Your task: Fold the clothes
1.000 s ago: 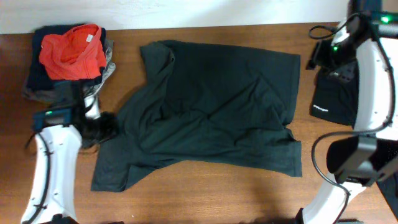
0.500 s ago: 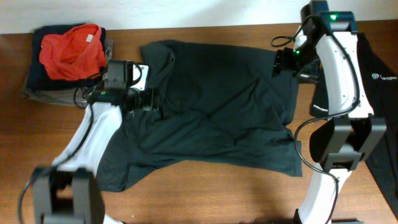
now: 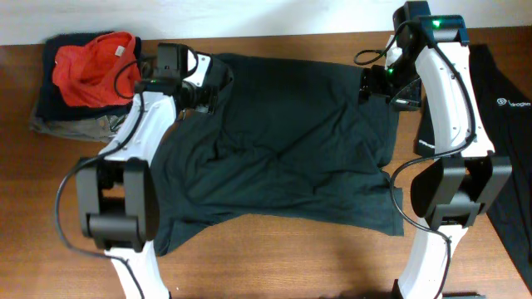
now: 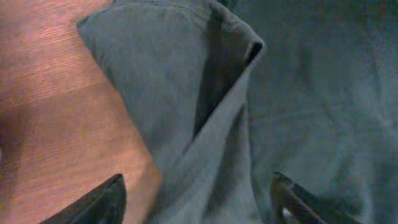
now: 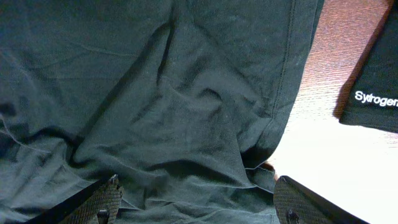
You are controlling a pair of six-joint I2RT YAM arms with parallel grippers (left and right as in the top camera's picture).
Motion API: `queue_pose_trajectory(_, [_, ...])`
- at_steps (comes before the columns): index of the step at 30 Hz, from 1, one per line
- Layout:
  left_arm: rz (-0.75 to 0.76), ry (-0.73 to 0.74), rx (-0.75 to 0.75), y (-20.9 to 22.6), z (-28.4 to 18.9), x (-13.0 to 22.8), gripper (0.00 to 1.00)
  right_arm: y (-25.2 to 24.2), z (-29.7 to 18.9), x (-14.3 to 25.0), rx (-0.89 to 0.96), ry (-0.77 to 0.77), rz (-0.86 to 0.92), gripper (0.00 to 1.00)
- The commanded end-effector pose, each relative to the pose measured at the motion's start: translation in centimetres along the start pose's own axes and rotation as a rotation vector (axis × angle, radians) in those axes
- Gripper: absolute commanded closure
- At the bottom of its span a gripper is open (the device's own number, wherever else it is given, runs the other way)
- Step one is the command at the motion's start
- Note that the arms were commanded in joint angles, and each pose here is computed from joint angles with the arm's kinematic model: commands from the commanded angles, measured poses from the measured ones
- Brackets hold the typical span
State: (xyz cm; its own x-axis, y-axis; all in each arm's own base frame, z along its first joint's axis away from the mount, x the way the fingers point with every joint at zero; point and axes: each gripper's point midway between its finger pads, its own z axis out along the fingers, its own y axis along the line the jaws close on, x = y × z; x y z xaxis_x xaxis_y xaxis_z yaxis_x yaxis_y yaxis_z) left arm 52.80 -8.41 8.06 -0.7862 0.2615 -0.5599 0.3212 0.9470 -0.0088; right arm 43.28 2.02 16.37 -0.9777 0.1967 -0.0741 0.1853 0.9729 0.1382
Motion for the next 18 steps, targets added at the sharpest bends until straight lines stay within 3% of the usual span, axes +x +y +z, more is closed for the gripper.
queue_pose_trajectory(1, [0.036, 0.030, 0.008, 0.2, 2.3, 0.4, 0.32, 0.2, 0.3, 0.1, 0.002, 0.005, -0.018, 0.18])
queue_pose_trajectory(18, [0.074, 0.073, 0.038, -0.5, 5.6, 2.2, 0.35, 0.3, 0.3, -0.3, -0.001, -0.009, -0.019, 0.18])
